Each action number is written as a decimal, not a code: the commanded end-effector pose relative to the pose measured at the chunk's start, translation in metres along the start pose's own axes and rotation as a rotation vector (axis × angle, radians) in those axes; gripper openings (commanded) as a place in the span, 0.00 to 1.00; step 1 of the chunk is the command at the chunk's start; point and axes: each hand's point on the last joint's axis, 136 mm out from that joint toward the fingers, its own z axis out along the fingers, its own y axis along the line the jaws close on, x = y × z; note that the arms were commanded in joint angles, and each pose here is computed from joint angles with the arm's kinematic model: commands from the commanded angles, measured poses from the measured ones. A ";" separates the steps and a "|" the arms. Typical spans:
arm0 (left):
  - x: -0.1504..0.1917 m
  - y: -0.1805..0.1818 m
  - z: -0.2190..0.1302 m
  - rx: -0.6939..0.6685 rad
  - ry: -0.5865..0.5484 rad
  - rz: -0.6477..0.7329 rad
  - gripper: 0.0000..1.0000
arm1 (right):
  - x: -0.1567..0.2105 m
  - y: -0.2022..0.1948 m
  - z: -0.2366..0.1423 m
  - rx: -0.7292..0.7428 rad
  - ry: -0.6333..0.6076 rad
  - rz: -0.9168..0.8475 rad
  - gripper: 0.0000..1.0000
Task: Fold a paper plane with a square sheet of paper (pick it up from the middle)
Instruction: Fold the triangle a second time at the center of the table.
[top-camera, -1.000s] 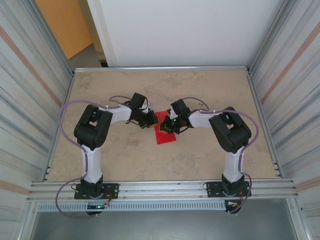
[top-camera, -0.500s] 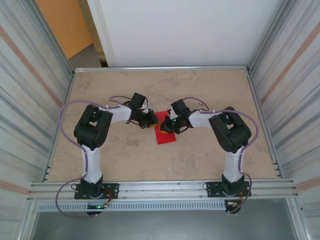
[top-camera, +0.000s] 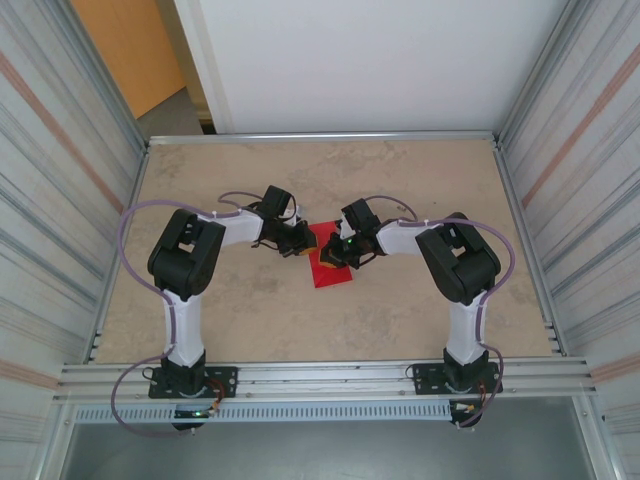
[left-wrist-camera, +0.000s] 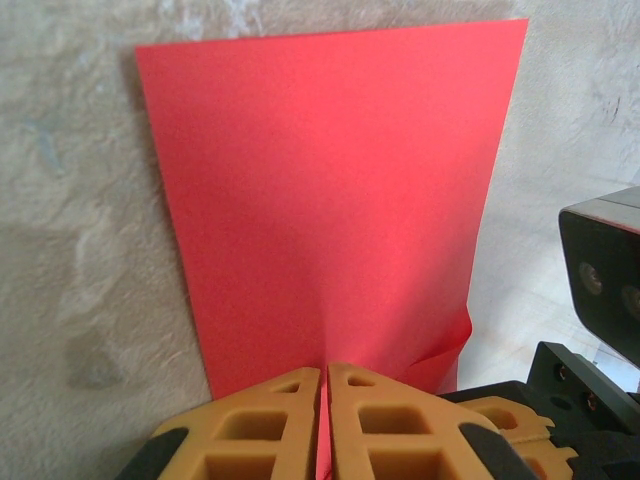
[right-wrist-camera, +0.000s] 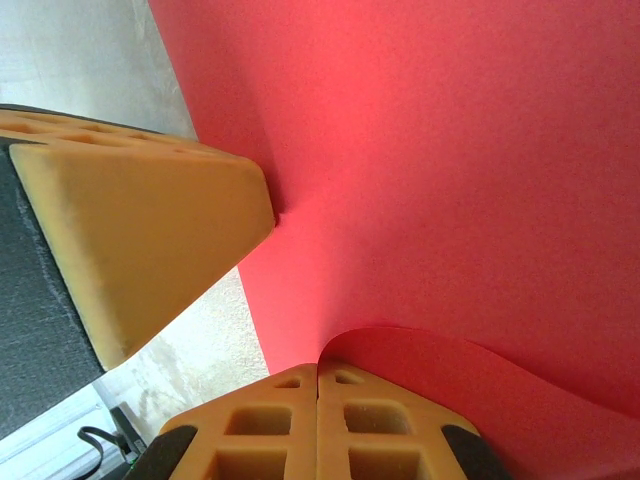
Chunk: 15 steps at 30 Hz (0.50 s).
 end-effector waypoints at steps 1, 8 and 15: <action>0.016 0.017 0.003 -0.052 0.042 -0.044 0.12 | 0.000 -0.009 0.005 0.040 0.014 0.031 0.03; -0.009 -0.008 -0.026 -0.007 -0.034 -0.013 0.15 | 0.003 -0.017 0.008 0.067 0.027 0.047 0.14; -0.031 -0.011 -0.064 -0.003 -0.137 -0.016 0.19 | 0.003 -0.017 0.009 0.069 0.031 0.052 0.28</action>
